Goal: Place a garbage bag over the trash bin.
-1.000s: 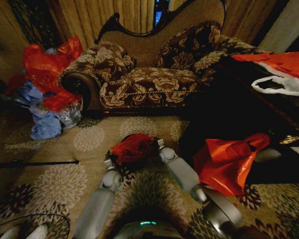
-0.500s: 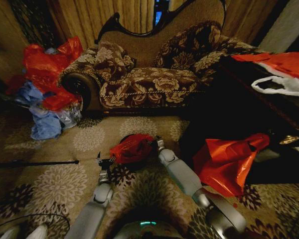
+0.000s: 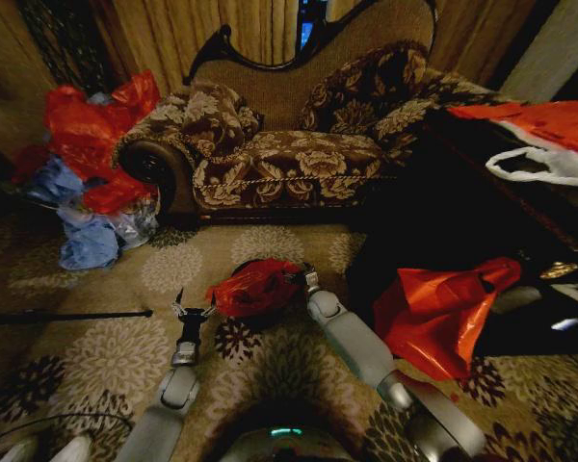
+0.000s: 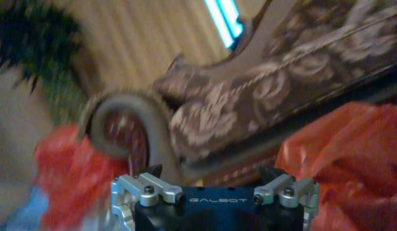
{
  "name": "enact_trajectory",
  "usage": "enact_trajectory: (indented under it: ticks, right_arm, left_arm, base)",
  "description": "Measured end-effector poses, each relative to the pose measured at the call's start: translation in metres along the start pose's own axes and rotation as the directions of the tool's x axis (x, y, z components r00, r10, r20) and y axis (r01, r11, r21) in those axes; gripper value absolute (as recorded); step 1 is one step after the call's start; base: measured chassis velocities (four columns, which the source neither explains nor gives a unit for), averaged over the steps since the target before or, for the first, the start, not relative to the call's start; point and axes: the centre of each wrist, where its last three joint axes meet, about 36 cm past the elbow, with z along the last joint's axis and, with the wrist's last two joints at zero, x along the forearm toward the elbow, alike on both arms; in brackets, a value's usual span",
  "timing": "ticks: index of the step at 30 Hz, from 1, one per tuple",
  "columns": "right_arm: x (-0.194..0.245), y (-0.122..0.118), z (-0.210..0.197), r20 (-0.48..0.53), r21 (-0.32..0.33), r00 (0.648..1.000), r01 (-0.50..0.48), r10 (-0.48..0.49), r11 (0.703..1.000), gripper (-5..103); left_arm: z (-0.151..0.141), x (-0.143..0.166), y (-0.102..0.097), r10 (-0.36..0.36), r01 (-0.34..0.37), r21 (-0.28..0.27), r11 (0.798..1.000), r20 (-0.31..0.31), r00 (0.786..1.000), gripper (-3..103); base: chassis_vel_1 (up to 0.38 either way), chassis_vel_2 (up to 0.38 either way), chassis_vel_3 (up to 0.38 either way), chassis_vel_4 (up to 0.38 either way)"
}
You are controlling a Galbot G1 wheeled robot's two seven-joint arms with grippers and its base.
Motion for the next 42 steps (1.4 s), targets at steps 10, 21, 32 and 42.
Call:
enact_trajectory:
  ticks: [10, 21, 32, 42]
  right_arm:
    - [0.0, 0.003, -0.003, 0.009, 0.001, 1.0, 0.005, -0.005, 1.0, 100]
    - [0.007, -0.013, -0.001, 0.019, 0.0, 1.0, -0.011, 0.011, 1.0, 100]
    - [0.011, -0.029, 0.006, 0.014, 0.01, 1.0, -0.023, 0.023, 1.0, 100]
    - [0.01, -0.029, 0.005, 0.014, 0.018, 1.0, -0.027, 0.027, 0.999, 100]
  left_arm:
    - [-0.02, -0.022, 0.013, 0.267, -0.24, -0.205, 0.949, 0.112, 0.957, 100]
    - [-0.02, -0.034, -0.003, 0.332, -0.33, -0.296, 0.896, -0.045, 0.942, 100]
    - [-0.019, -0.051, -0.028, 0.297, -0.303, -0.237, 0.923, -0.061, 0.953, 86]
    - [-0.015, -0.073, -0.024, 0.27, -0.276, -0.22, 0.936, -0.058, 0.961, 58]
  base:
    - [0.0, 0.0, 0.0, 0.0]
    - [0.0, 0.0, 0.0, 0.0]
    - [0.0, 0.0, 0.0, 0.0]
    - [0.0, 0.0, 0.0, 0.0]
